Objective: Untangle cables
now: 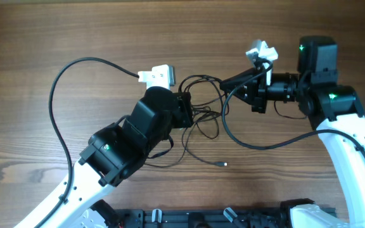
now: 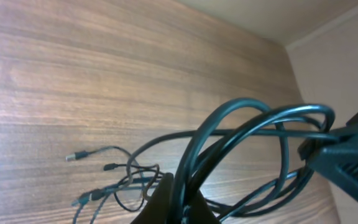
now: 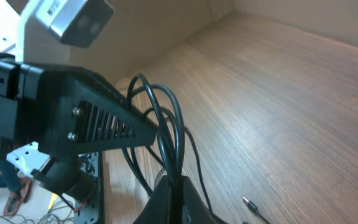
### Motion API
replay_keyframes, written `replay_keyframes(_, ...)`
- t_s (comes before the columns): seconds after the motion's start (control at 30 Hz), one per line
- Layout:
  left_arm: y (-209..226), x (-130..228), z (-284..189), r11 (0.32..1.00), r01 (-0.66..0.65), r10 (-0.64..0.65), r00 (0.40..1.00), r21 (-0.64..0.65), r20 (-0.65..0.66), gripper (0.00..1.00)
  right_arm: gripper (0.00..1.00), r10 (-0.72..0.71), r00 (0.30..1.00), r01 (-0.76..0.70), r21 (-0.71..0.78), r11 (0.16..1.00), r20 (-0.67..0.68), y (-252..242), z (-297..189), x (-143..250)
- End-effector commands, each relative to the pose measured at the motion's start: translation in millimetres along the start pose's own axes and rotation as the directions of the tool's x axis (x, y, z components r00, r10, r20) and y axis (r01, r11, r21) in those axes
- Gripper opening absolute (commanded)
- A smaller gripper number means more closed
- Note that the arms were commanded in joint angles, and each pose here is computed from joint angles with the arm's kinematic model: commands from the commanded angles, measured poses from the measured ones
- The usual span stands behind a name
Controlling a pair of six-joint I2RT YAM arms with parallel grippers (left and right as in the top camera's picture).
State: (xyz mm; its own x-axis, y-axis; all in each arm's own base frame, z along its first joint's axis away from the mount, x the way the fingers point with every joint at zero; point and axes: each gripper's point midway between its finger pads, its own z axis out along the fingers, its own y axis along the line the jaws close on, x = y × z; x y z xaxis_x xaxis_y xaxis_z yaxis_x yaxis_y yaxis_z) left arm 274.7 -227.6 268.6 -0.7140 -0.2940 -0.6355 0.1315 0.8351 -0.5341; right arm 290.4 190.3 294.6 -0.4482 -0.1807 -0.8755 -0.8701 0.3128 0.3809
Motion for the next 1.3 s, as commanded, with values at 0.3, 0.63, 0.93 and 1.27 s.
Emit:
replay_keyframes(0.3, -7.9, 18.9, -0.6, 0.998, 0.036, -0.028, 0.993, 0.060, -0.117, 0.04, 0.04, 0.114, 0.989, -0.116, 0.020, 0.993, 0.089, -11.2, -1.1, -28.2)
replay_keyframes(0.63, -34.5, 31.1, -2.3, 0.972, -0.079, 0.119, 0.977, 0.221, -0.176, 0.04, 0.05, 0.429, 0.882, -0.463, 0.180, 0.868, 0.195, -49.0, -6.9, -33.2)
replay_keyframes(0.93, -76.0, 36.4, -17.5, 0.819, -0.316, 0.401, 0.912, 0.479, -0.085, 0.04, 0.34, 0.585, 0.760, -0.649, 0.302, 0.698, 0.282, -76.7, -15.6, -15.6)
replay_keyframes(1.27, -71.4, 17.0, -11.2, 0.852, -0.331, 0.369, 0.929, 0.406, -0.015, 0.04, 0.49, 0.515, 0.830, -0.557, 0.367, 0.745, 0.216, -77.9, -16.4, -2.7)
